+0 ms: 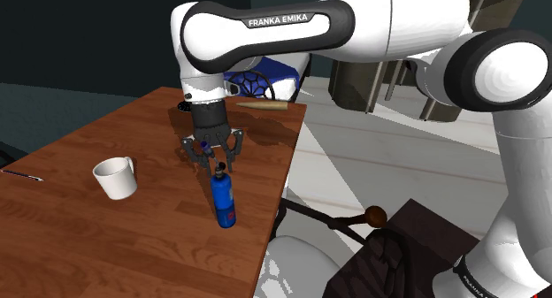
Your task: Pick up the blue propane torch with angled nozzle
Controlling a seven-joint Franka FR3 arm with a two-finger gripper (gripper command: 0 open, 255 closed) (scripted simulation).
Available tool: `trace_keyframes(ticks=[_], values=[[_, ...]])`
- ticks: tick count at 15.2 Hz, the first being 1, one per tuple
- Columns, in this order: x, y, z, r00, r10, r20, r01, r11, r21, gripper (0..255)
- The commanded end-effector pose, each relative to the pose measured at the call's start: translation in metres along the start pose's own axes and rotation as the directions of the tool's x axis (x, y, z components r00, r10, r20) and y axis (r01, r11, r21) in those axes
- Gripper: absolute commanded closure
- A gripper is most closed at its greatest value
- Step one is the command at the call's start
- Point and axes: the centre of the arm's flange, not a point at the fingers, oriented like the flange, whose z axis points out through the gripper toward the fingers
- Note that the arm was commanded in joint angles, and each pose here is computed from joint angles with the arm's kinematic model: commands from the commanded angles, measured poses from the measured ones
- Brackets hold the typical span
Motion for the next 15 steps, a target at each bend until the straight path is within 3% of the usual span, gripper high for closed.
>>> trace_keyframes(ticks=[1, 15], values=[[0.0, 0.001, 0.001, 1.0, 0.0, 0.001, 0.0, 1.0, -0.001, 255], [-0.023, 0.003, -0.069, 1.0, 0.0, 0.001, 0.0, 1.0, -0.001, 255]])
